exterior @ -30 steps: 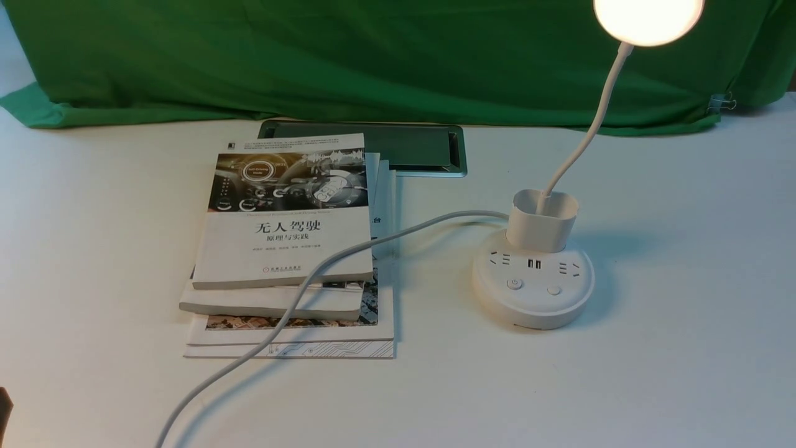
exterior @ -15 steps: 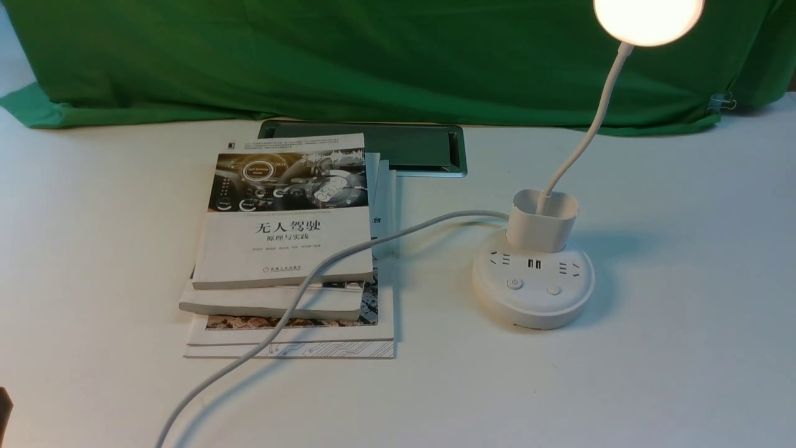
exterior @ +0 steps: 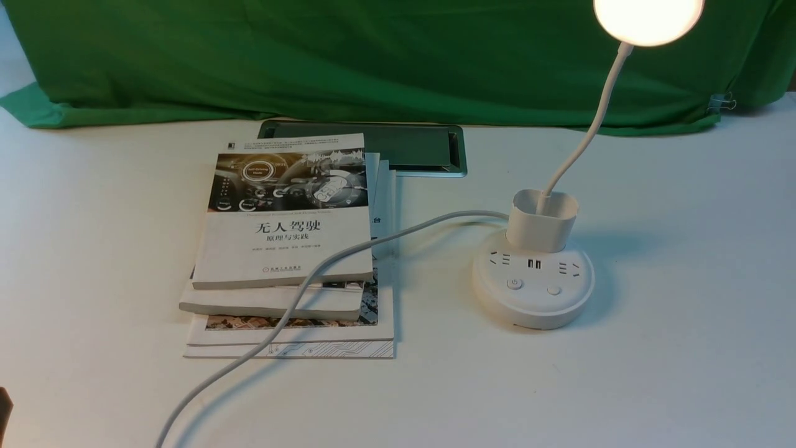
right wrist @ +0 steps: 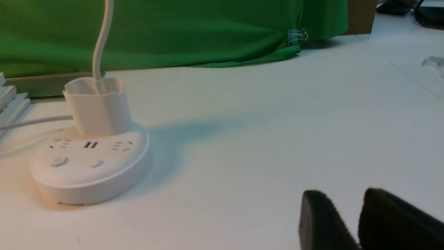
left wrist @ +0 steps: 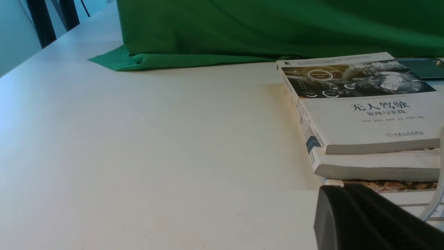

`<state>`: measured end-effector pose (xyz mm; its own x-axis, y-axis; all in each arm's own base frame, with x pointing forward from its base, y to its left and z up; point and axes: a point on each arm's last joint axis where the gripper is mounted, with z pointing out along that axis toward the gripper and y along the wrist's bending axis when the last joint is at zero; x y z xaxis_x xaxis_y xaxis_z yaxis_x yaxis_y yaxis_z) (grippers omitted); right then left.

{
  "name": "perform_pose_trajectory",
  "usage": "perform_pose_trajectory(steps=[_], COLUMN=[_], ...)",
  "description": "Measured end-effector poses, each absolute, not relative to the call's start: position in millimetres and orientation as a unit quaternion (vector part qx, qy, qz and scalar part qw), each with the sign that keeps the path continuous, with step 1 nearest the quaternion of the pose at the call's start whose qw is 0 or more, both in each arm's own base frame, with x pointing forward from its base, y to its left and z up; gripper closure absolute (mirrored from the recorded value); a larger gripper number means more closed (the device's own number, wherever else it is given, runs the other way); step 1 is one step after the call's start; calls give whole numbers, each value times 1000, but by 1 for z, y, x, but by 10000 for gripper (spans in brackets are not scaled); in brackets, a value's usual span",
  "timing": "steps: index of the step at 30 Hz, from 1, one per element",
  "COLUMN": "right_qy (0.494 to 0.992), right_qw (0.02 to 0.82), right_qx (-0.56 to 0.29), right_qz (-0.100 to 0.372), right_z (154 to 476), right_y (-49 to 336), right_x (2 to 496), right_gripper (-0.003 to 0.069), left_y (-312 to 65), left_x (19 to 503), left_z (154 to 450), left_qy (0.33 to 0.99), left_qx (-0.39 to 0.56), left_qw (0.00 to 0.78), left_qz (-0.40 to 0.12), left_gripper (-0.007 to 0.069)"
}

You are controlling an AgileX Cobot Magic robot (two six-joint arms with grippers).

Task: Turn on the desk lamp on the white desktop with your hand.

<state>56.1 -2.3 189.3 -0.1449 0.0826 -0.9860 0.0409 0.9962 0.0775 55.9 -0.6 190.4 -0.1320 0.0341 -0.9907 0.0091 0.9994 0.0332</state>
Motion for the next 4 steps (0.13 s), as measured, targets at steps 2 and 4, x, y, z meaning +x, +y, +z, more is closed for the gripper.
perform_pose_trajectory(steps=[2, 4], right_qy=[756, 757], right_qw=[653, 652], right_qx=[41, 41], right_qz=[16, 16], right_z=[189, 189], right_y=[-2, -2], right_x=[56, 56], right_gripper=[422, 422], left_y=[-1, -1], left_x=[56, 56], left_z=[190, 190], left_qy=[752, 752], left_qx=[14, 14], left_qw=[659, 659], left_qz=[9, 9], left_gripper=[604, 604])
